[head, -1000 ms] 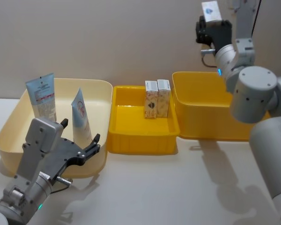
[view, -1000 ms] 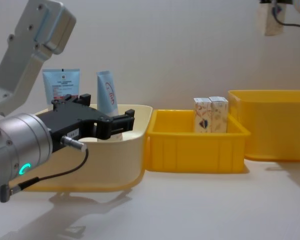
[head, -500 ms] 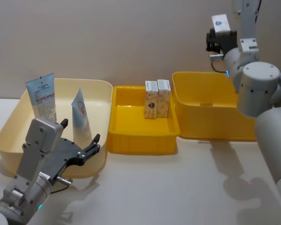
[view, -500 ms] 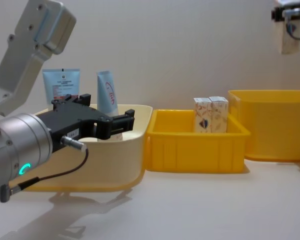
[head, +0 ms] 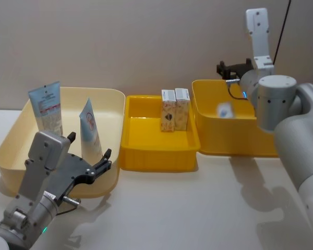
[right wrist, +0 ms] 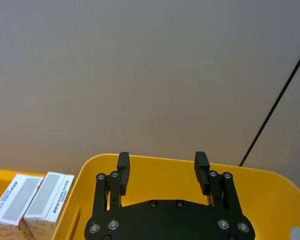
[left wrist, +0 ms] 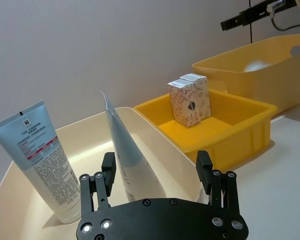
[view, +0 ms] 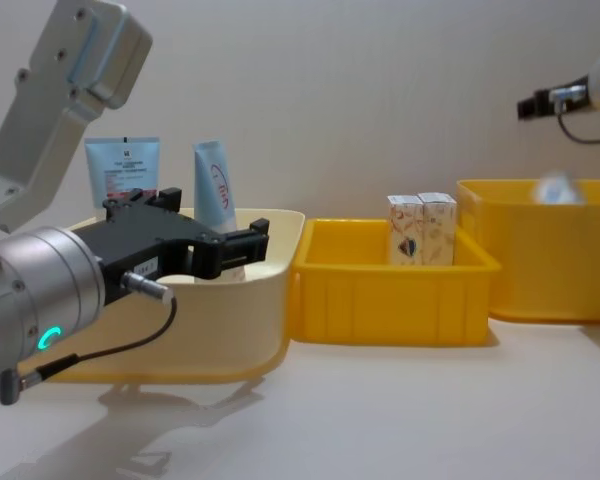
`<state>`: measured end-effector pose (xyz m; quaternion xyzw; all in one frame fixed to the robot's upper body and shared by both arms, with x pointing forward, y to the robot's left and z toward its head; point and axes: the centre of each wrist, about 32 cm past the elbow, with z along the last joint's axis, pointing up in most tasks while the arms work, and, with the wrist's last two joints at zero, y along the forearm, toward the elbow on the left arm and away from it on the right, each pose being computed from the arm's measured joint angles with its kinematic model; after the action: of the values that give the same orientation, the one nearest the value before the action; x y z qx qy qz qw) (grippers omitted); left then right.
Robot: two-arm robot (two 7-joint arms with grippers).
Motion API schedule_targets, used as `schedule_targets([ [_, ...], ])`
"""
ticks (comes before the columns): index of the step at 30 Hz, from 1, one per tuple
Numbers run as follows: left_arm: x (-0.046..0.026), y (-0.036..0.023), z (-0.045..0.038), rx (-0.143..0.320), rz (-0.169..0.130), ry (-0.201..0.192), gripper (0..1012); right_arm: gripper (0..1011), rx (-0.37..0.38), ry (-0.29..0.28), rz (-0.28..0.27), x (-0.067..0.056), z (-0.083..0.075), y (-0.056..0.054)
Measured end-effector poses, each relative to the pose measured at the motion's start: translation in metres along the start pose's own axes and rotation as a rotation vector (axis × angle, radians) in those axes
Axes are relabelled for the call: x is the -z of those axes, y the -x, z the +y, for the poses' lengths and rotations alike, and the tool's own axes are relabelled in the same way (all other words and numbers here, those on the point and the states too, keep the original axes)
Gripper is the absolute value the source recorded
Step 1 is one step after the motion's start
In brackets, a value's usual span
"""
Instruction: Bimanual collaborative sorting of washing and personal care products
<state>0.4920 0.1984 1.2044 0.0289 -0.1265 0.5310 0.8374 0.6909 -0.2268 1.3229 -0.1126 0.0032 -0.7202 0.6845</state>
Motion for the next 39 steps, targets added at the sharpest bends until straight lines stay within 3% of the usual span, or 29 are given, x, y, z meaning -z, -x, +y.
schedule_targets([
  [9, 0.0000, 0.0000, 0.0000, 0.000, 0.000, 0.000, 1000, 1001, -0.015, 0.086, -0.006, 0.010, 0.013, 0.004],
  [18, -0.0009, -0.0005, -0.0004, -0.001, -0.003, -0.001, 1000, 1001, -0.021, 0.121, -0.008, 0.014, 0.018, 0.006],
  [30, -0.0135, -0.0102, -0.0095, -0.011, -0.040, -0.007, 1000, 1001, -0.025, 0.142, -0.010, 0.016, 0.020, 0.007],
  [39, -0.0155, -0.0159, -0.0194, -0.021, -0.016, -0.005, 1000, 1001, -0.026, 0.150, -0.010, 0.017, 0.021, 0.007],
])
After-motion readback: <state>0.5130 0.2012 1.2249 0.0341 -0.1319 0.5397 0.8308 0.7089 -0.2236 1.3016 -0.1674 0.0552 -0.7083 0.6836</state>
